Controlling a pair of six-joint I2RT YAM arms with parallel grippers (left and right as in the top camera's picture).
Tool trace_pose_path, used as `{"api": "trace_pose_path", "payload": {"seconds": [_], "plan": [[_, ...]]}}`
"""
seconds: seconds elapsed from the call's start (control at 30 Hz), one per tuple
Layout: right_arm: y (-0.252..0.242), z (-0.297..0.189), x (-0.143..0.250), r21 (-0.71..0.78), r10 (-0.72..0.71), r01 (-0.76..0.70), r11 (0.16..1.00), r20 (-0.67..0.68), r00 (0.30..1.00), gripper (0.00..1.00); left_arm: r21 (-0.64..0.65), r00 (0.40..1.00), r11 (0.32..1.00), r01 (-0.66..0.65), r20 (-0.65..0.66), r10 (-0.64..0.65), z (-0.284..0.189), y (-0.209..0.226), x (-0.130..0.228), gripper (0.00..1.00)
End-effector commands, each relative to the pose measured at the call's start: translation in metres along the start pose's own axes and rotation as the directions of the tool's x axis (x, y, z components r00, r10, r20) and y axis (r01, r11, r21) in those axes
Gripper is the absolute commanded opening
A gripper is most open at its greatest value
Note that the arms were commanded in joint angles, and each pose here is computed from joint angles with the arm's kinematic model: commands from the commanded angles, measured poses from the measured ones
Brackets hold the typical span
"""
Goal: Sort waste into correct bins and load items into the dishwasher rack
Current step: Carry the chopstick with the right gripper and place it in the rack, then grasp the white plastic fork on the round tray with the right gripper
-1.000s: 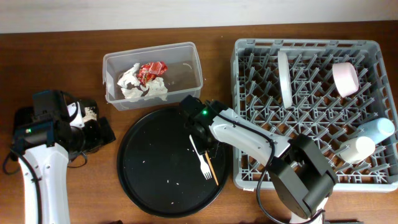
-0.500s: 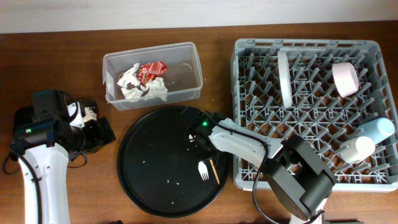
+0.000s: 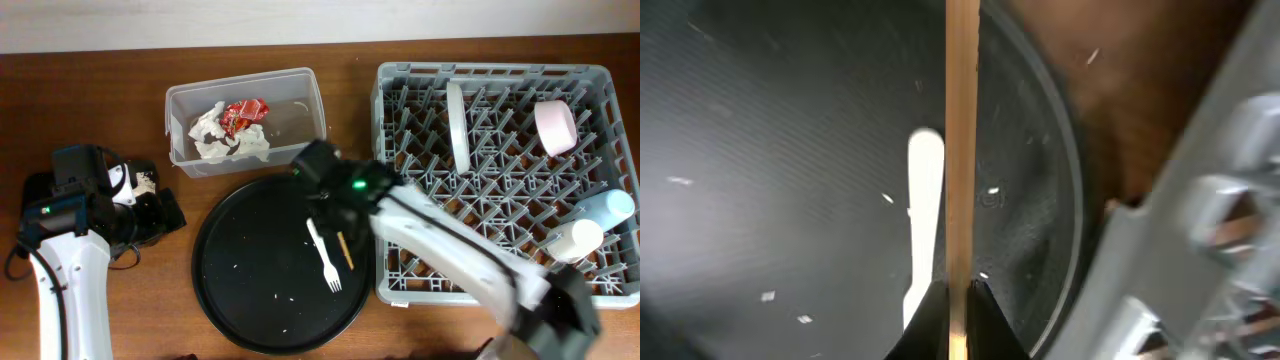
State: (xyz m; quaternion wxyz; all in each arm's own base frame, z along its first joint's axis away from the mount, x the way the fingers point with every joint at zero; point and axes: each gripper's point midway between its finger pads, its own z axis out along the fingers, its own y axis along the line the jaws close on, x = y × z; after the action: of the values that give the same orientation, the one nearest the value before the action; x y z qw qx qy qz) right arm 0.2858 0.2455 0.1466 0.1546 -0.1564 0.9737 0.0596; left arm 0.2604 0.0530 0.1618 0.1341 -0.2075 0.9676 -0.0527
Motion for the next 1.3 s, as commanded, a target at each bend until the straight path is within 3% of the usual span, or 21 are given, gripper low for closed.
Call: {"api": "trace_pose_path", "payload": {"seconds": [0.0, 0.1, 0.2, 0.33, 0.6, 0.67, 0.7, 0.9, 1.0, 1.07, 1.17, 1.27], "plan": [[-0.046, -0.038, -0.018, 0.041, 0.098, -0.103, 0.994, 0.098, 0.990, 0.04, 0.006, 1.000, 1.000, 0.010, 0.023, -0.010, -0.006, -0.001, -0.003, 1.00], [-0.121, -0.039, -0.008, 0.129, 0.242, -0.244, 0.961, 0.036, 0.970, 0.04, 0.006, 1.000, 1.000, 0.011, 0.023, -0.011, -0.006, -0.001, -0.003, 0.99], [-0.145, -0.021, 0.009, 0.160, 0.303, -0.292, 0.943, -0.047, 0.952, 0.04, 0.006, 1.000, 1.000, 0.011, 0.023, -0.011, -0.006, -0.001, -0.003, 0.99], [-0.120, 0.013, 0.017, 0.062, 0.280, -0.275, 0.960, -0.101, 0.955, 0.04, 0.006, 1.000, 1.000, 0.010, 0.023, -0.010, -0.006, -0.001, -0.003, 0.99], [-0.120, 0.048, 0.037, 0.063, 0.281, -0.276, 0.959, -0.113, 0.953, 0.04, 0.006, 1.000, 1.000, 0.010, 0.023, -0.010, -0.006, -0.001, -0.003, 0.99], [-0.120, 0.049, 0.035, 0.059, 0.280, -0.276, 0.959, -0.103, 0.954, 0.13, 0.006, 1.000, 1.000, 0.010, 0.023, -0.010, -0.006, -0.001, -0.003, 0.99], [-0.120, 0.049, 0.034, 0.058, 0.280, -0.276, 0.960, -0.099, 0.955, 0.27, 0.006, 1.000, 1.000, 0.010, 0.022, -0.010, -0.006, -0.001, -0.003, 0.99], [-0.118, 0.028, 0.016, 0.040, 0.278, -0.276, 0.960, -0.054, 0.959, 0.37, 0.006, 1.000, 1.000, 0.011, 0.021, -0.011, -0.006, -0.001, -0.003, 0.99], [-0.092, -0.016, -0.019, -0.044, 0.174, -0.171, 0.984, 0.050, 0.984, 0.39, 0.006, 1.000, 1.000, 0.011, 0.020, -0.011, -0.006, -0.001, -0.003, 0.99], [-0.063, -0.021, -0.021, -0.081, 0.097, -0.092, 0.992, 0.061, 0.993, 0.42, 0.006, 1.000, 1.000, 0.011, 0.020, -0.011, -0.006, -0.001, -0.002, 0.99], [-0.006, 0.005, 0.003, -0.109, -0.053, 0.049, 0.993, -0.028, 0.998, 0.43, 0.006, 1.000, 1.000, 0.010, 0.022, -0.010, -0.006, -0.001, -0.003, 0.99], [0.021, 0.042, 0.029, -0.100, -0.111, 0.097, 0.990, -0.146, 0.983, 0.43, 0.006, 1.000, 1.000, 0.010, 0.022, -0.010, -0.006, -0.001, -0.003, 0.99]]}}
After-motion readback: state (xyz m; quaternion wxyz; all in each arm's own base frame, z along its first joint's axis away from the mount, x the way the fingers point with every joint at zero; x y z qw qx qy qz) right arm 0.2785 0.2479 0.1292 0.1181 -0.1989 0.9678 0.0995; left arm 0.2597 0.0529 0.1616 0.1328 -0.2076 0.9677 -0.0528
